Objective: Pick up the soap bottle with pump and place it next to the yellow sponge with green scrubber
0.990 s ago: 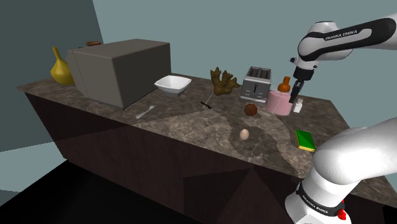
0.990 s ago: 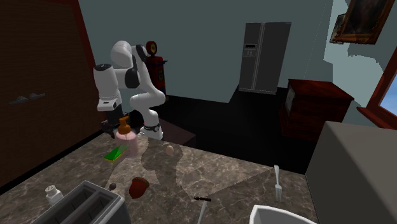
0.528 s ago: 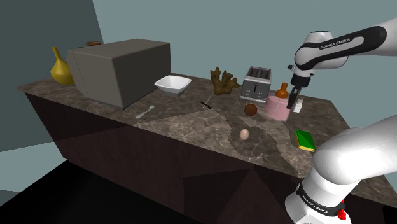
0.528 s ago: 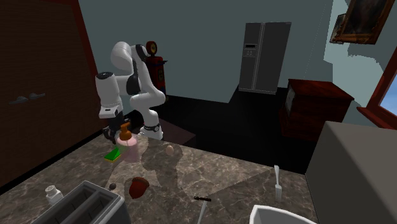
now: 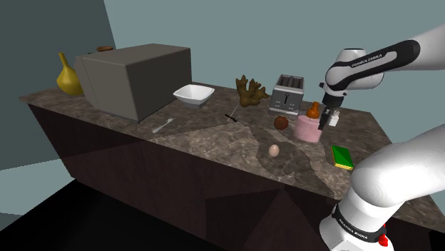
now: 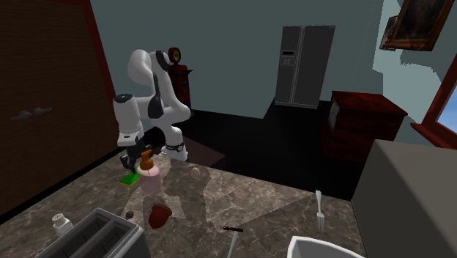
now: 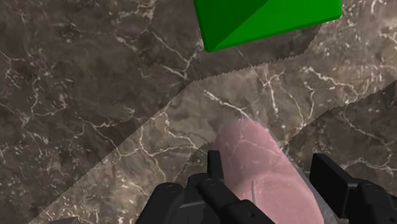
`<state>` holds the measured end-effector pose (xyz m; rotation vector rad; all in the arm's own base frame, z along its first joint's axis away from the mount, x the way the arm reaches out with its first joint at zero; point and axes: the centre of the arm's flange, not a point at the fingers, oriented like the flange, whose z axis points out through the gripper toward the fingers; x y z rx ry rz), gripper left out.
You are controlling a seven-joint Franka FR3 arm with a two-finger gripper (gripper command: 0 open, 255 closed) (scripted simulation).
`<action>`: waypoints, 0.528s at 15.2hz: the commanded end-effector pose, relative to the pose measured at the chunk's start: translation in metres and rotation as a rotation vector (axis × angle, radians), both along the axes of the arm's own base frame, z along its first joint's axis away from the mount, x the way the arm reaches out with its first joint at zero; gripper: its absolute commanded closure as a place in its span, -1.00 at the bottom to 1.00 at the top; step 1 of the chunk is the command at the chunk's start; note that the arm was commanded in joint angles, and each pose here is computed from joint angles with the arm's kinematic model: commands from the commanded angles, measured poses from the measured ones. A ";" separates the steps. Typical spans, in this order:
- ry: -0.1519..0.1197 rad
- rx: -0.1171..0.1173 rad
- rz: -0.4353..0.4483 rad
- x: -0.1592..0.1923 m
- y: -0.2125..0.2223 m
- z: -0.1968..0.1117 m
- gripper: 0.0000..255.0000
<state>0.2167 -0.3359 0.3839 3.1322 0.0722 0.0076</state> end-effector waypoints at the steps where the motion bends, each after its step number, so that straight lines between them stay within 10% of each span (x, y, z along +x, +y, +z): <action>1: -0.001 -0.001 0.000 0.000 0.000 -0.010 1.00; 8: -0.001 -0.001 0.000 0.000 0.000 -0.020 1.00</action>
